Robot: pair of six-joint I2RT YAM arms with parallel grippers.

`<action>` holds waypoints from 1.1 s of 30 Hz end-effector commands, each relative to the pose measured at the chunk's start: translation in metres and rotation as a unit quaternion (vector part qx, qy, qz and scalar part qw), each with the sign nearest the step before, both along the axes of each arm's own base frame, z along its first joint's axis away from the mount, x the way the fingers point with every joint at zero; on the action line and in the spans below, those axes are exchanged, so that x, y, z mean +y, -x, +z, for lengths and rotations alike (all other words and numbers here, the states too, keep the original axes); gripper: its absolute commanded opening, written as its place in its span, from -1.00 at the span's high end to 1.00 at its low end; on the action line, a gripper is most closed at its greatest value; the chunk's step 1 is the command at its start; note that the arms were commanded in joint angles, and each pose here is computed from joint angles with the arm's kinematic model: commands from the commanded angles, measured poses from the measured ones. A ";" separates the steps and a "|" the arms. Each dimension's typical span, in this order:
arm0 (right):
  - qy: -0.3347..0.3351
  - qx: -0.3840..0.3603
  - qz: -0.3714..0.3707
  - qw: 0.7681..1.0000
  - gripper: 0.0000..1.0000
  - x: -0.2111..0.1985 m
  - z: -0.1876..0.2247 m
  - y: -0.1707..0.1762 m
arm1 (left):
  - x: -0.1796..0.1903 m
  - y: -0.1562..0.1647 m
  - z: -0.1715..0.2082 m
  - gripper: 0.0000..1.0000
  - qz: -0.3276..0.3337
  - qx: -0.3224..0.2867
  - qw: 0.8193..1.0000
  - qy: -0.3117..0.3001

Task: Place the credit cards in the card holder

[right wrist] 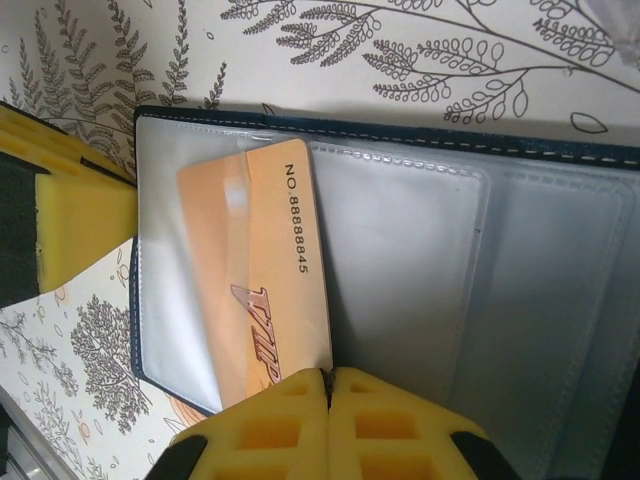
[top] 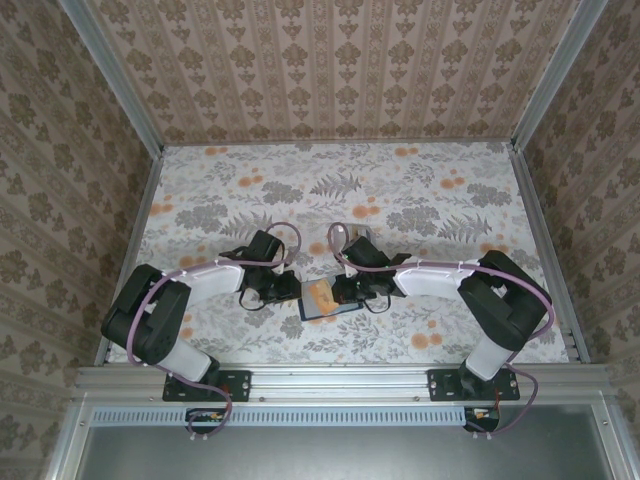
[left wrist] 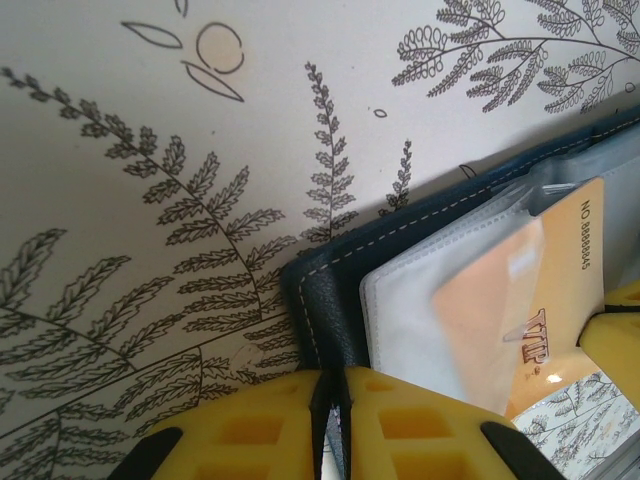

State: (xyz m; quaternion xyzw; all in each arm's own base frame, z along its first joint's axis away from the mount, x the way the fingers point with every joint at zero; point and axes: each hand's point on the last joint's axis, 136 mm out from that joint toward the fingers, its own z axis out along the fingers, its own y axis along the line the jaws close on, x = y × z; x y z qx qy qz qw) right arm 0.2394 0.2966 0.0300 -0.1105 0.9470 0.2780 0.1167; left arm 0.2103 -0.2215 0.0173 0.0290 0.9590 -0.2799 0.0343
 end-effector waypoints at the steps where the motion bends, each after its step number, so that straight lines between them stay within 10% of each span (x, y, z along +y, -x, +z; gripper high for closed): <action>1: 0.006 -0.005 -0.013 1.000 0.97 0.001 -0.001 -0.004 | 0.015 0.012 -0.019 0.69 0.000 0.017 0.999 -0.042; 18: -0.014 0.005 -0.023 1.000 0.99 0.009 0.002 -0.006 | 0.011 0.010 -0.015 0.70 0.003 0.015 0.999 -0.031; 33: 0.032 -0.008 0.044 0.998 0.47 0.020 0.002 0.008 | 0.012 0.010 -0.021 0.76 0.026 0.028 0.999 -0.032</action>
